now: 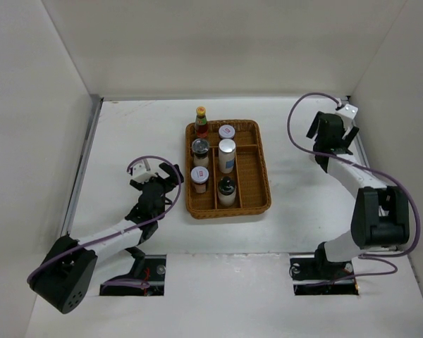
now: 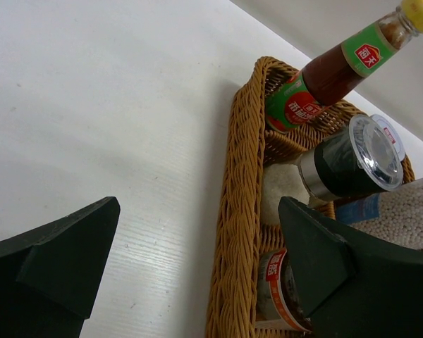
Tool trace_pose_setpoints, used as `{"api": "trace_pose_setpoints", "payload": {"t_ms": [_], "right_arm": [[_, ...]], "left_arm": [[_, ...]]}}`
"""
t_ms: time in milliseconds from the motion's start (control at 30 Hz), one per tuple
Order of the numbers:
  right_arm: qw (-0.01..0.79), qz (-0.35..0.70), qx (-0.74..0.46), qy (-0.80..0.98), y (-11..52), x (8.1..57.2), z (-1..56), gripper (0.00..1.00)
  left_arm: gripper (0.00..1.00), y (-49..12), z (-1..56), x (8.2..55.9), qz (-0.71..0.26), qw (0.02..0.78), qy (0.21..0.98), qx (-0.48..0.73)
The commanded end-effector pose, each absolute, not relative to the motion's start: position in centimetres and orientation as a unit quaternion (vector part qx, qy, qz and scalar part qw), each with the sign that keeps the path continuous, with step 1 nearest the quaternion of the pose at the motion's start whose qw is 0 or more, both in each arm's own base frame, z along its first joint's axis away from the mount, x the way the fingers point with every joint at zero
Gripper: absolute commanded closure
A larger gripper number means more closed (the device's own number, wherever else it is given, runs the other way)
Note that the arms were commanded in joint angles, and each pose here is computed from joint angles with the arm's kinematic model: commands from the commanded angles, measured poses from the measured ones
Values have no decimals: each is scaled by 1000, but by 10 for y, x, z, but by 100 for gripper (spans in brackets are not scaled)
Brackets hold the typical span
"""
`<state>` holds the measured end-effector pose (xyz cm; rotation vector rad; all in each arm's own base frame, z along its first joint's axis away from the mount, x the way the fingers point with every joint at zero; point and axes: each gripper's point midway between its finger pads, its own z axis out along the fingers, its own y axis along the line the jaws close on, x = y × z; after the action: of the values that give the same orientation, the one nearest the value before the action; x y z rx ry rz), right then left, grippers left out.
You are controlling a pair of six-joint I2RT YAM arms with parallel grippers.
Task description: Organize the condiment bottles
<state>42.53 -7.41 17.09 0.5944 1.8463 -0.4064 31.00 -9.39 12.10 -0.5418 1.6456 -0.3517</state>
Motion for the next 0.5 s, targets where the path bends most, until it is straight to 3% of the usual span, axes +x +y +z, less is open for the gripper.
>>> {"api": "trace_pose_setpoints", "payload": {"t_ms": [0, 133, 333, 400, 467], "right_arm": [[568, -141, 249, 772, -74, 450, 187, 0], [565, -128, 253, 775, -76, 465, 176, 0], [555, -106, 250, 786, -65, 470, 164, 32], [566, -110, 256, 776, -62, 462, 177, 49], [594, -111, 257, 754, -50, 450, 206, 51]], "left_arm": [[0, -99, 136, 314, -175, 646, 702, -245], [0, -100, 134, 315, -173, 643, 705, -244], [0, -94, 135, 314, -167, 647, 700, -251], [0, -92, 136, 314, -166, 649, 698, -253], [0, -91, 135, 315, -161, 649, 699, -255]]}}
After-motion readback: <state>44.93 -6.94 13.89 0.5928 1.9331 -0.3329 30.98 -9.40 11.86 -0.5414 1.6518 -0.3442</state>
